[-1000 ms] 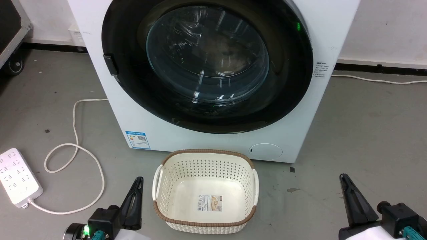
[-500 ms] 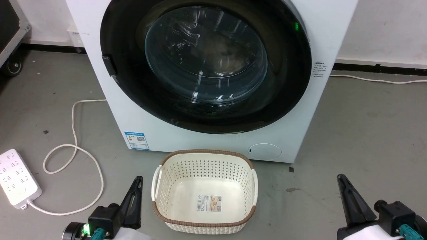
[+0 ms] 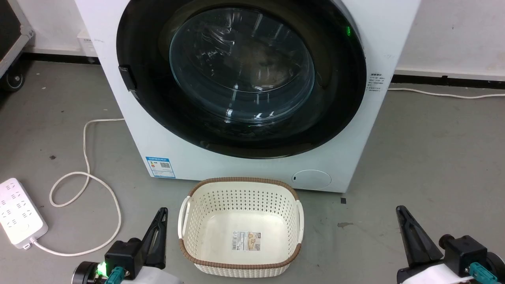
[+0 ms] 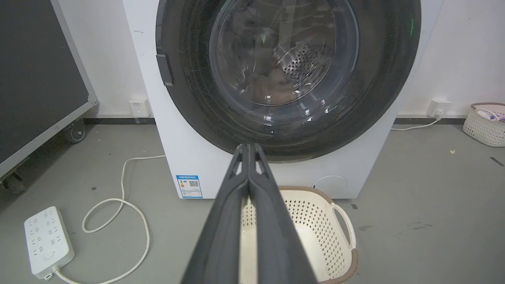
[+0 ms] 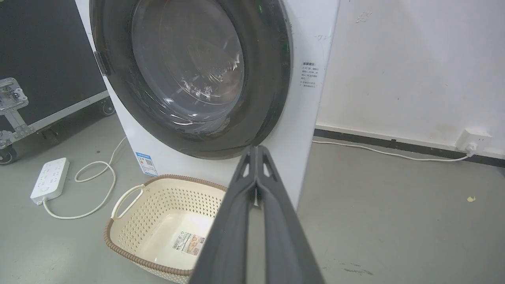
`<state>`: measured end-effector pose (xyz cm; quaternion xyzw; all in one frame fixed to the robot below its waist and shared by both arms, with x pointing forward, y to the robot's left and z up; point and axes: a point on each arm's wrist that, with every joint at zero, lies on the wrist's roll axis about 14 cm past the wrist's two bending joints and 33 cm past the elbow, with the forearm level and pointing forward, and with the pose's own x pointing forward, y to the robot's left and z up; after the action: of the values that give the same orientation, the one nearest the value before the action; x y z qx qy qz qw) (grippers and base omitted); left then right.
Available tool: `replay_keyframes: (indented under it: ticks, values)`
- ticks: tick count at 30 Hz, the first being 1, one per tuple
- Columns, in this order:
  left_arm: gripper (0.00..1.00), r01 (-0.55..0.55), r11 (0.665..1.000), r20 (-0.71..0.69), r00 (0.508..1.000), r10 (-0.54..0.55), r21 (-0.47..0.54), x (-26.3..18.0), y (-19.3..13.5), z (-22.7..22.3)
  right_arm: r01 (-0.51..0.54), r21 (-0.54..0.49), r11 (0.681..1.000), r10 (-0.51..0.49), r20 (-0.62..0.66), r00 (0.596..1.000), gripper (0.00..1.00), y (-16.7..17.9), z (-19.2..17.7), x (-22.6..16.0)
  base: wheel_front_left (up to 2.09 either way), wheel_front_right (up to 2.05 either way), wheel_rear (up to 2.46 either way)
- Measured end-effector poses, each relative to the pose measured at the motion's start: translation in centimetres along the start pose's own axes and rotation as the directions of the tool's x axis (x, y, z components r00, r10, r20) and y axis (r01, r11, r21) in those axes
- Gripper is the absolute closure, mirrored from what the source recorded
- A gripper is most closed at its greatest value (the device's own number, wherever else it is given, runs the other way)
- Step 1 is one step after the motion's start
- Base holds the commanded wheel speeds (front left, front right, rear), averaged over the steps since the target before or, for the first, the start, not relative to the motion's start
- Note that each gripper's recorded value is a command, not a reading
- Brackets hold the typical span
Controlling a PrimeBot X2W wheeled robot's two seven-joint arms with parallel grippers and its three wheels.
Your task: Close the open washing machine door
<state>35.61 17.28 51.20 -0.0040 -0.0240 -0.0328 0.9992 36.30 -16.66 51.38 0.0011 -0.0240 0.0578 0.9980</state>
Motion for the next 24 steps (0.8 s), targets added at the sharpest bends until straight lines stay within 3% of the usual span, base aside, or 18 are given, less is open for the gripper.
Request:
replay_keyframes:
  ticks: [24]
  values:
    - [1.0,-0.015,1.0,-0.023,1.0,0.015,0.014,0.33,0.12,0.14,-0.005,-0.011,1.0,0.005,-0.024,1.0,1.0,0.16,0.09,0.12,0.0,0.0,0.0]
